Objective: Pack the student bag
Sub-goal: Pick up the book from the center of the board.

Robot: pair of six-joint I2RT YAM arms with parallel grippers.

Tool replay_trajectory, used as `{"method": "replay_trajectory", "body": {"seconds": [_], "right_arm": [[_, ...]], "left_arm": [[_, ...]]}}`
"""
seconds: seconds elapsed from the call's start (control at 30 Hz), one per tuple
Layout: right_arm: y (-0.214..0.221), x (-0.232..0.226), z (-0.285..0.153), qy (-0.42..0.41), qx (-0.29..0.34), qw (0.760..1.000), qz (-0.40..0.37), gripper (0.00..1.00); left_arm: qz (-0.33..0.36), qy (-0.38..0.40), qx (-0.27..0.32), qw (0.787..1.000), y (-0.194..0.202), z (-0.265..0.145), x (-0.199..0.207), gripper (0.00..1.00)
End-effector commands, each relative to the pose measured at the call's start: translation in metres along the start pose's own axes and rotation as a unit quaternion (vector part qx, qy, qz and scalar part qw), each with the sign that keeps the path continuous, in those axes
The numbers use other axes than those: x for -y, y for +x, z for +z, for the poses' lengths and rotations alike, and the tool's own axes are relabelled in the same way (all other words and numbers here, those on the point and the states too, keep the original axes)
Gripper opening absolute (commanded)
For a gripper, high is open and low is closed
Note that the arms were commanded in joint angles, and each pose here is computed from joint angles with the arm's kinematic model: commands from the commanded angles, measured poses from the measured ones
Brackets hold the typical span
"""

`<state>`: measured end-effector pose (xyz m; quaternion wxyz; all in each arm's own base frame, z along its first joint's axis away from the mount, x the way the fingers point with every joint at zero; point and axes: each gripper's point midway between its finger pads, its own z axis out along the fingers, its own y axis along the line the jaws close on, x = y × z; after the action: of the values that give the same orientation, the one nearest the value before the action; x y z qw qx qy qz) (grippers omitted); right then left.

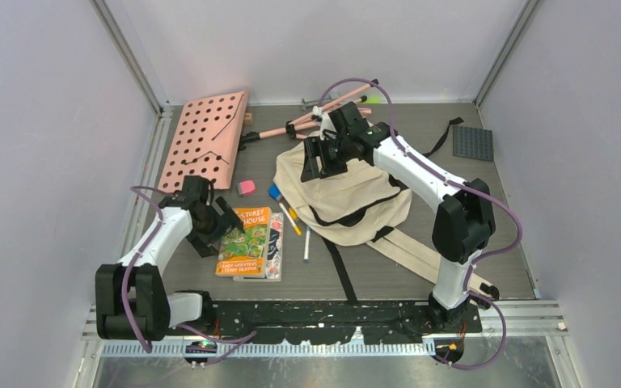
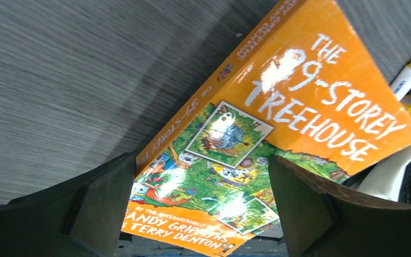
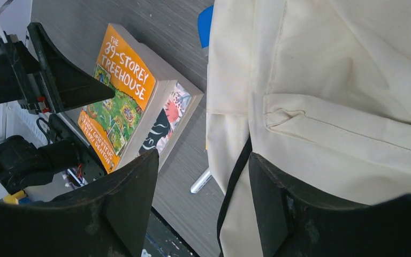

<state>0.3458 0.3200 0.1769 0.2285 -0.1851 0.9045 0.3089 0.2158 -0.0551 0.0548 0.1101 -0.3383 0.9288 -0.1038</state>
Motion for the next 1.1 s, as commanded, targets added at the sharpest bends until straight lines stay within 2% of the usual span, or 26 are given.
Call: {"method": "replay_trajectory", "body": {"seconds": [0.0,0.17,0.27,0.4,0.5,0.57,0.67,0.7,0.93,1.07], "right_arm": [[-0.017,-0.014,-0.018,-0.019,0.021,0.999,-0.024,0.68],[-0.016,-0.016,-0.018,-0.024,0.020,0.999,-0.026,0.68],[-0.017,-0.018,-0.020,-0.026,0.024,0.999,-0.026,0.68],[-0.018,-0.018,-0.020,-0.028,0.027,0.999,-0.026,0.68],[-0.019,-0.019,-0.021,-0.028,0.029,0.999,-0.026,0.68],[-0.019,-0.019,-0.021,-0.027,0.029,0.999,-0.027,0.68],[-0.019,-0.018,-0.020,-0.027,0.029,0.999,-0.027,0.68],[-0.018,-0.018,-0.020,-0.026,0.028,0.999,-0.027,0.68],[-0.017,-0.015,-0.020,-0.020,0.028,0.999,-0.029,0.67],[-0.017,-0.011,-0.022,-0.009,0.034,0.999,-0.033,0.67]], "left_arm": [[-0.001,0.023,-0.029,0.999,0.018,0.005,-0.003,0.97],[-0.002,0.096,-0.059,0.994,0.030,0.012,0.019,0.94],[0.009,0.106,-0.054,0.993,0.029,0.008,0.022,0.85],[0.012,0.099,-0.040,0.994,0.027,-0.004,0.020,0.53],[0.015,0.098,-0.019,0.995,0.021,-0.017,0.019,0.37],[0.021,0.103,-0.004,0.994,0.017,-0.027,0.022,0.20],[0.035,0.115,0.015,0.993,0.013,-0.040,0.026,0.03],[0.042,0.126,0.021,0.991,0.012,-0.044,0.029,0.00],[0.088,0.193,0.062,0.975,0.003,-0.078,0.053,0.00],[0.162,0.203,0.129,0.957,-0.016,-0.118,0.063,0.00]]}}
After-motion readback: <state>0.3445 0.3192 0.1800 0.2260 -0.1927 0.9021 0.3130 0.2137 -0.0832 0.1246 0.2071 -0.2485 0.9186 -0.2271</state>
